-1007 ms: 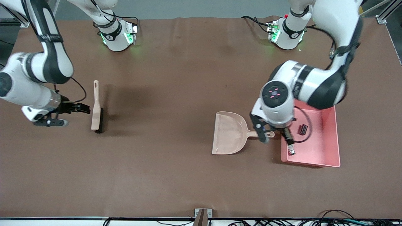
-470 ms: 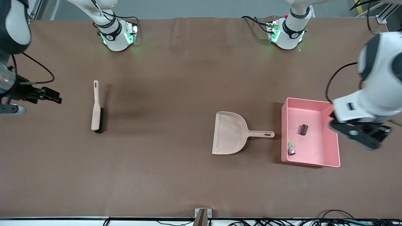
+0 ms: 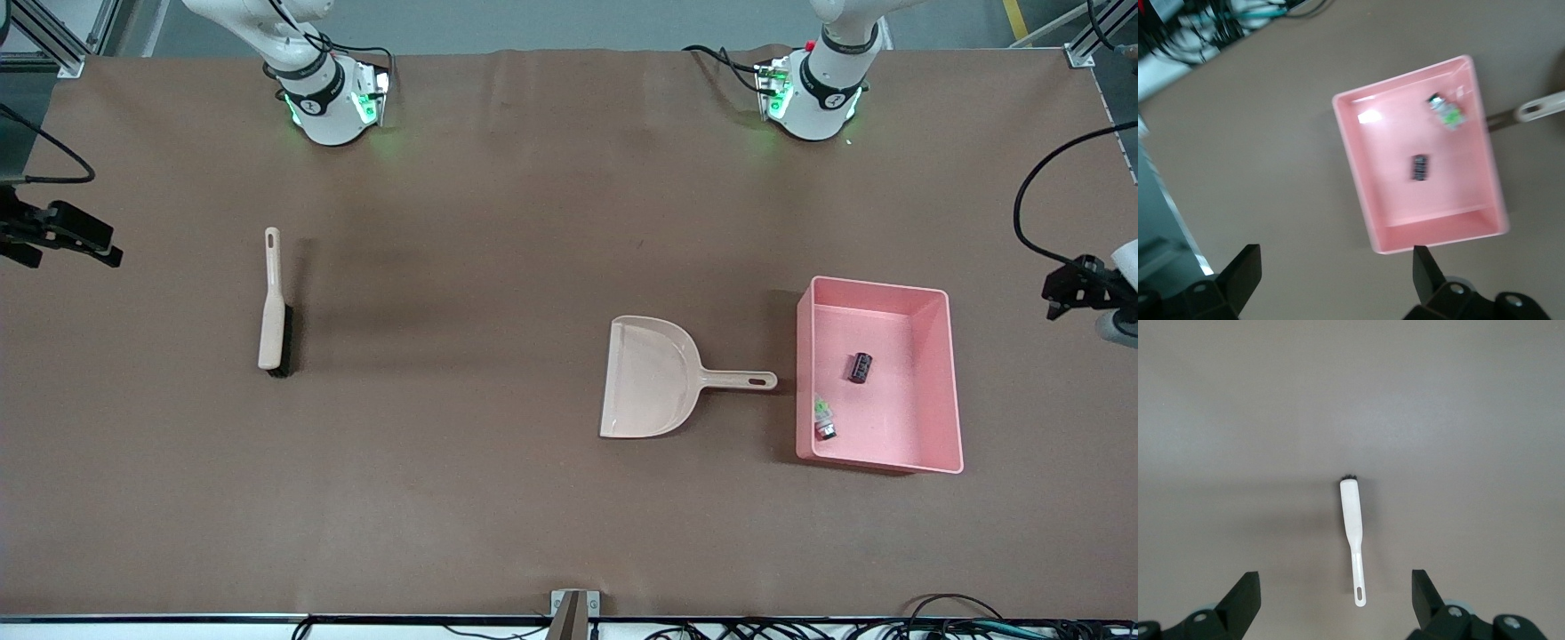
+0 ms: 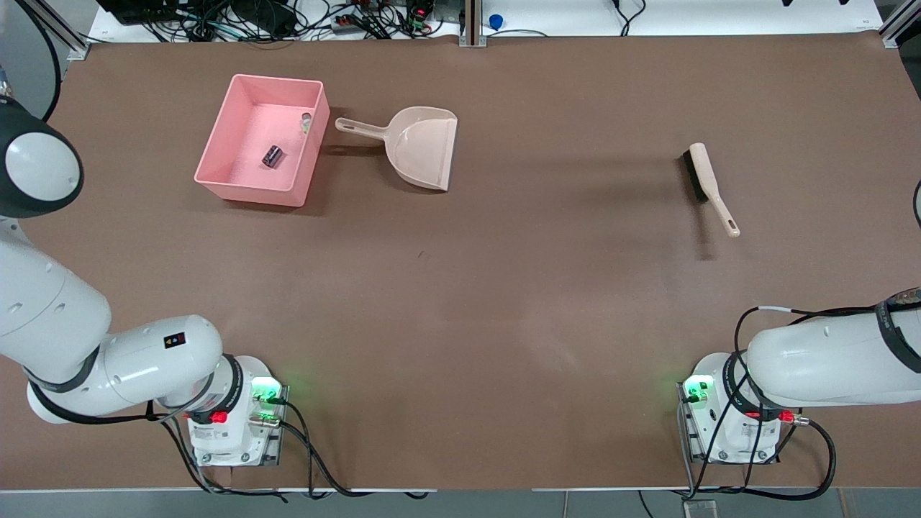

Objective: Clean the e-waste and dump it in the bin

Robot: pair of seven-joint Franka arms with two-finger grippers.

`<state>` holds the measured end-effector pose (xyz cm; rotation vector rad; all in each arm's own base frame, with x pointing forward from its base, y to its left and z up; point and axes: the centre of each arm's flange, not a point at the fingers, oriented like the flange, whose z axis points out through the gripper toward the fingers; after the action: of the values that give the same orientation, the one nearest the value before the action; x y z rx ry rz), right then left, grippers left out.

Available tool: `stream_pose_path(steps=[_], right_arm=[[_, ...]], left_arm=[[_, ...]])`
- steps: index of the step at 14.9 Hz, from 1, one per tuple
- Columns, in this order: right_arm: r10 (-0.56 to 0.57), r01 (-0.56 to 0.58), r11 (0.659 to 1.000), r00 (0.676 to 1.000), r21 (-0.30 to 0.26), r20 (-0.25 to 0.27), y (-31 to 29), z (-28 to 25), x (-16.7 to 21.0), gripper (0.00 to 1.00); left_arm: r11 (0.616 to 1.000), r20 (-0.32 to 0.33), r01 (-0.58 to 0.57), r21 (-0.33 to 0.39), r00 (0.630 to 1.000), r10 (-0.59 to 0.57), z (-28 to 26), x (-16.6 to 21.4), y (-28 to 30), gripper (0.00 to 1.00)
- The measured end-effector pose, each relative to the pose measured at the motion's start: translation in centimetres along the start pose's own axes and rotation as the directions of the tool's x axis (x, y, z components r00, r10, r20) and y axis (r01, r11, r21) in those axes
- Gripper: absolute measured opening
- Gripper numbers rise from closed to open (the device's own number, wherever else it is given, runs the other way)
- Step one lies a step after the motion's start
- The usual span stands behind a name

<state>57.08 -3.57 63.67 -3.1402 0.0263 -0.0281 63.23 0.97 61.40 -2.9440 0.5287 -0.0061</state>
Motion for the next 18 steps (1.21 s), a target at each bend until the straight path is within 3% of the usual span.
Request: stream_pose_path(steps=[2,5,11,18], right_arm=[[0.012,-0.012,1.0,1.0,-0.002,-0.006,0.6,-0.3,0.0,1.0],[0.017,-0.017,1.0,1.0,-0.002,-0.01,0.9,-0.4,0.0,1.0],[0.025,-0.025,1.0,0.999,-0.005,-0.026,1.3,-1.2,0.0,1.0],[0.031,-0.031,0.999,0.999,-0.007,-0.044,1.7,-1.9,0.1,1.0]], left_arm=[[0.988,0.022,0.146,-0.047,0.989,-0.145,-0.6,-0.8,0.6,1.0],[0.962,0.032,0.236,-0.136,0.972,-0.234,-0.4,-1.3,-0.2,1.0],[0.97,0.059,0.199,-0.137,0.979,-0.193,-1.3,-1.4,5.4,1.0],[0.967,-0.008,0.227,-0.119,0.973,-0.229,0.8,-6.1,5.8,1.0]])
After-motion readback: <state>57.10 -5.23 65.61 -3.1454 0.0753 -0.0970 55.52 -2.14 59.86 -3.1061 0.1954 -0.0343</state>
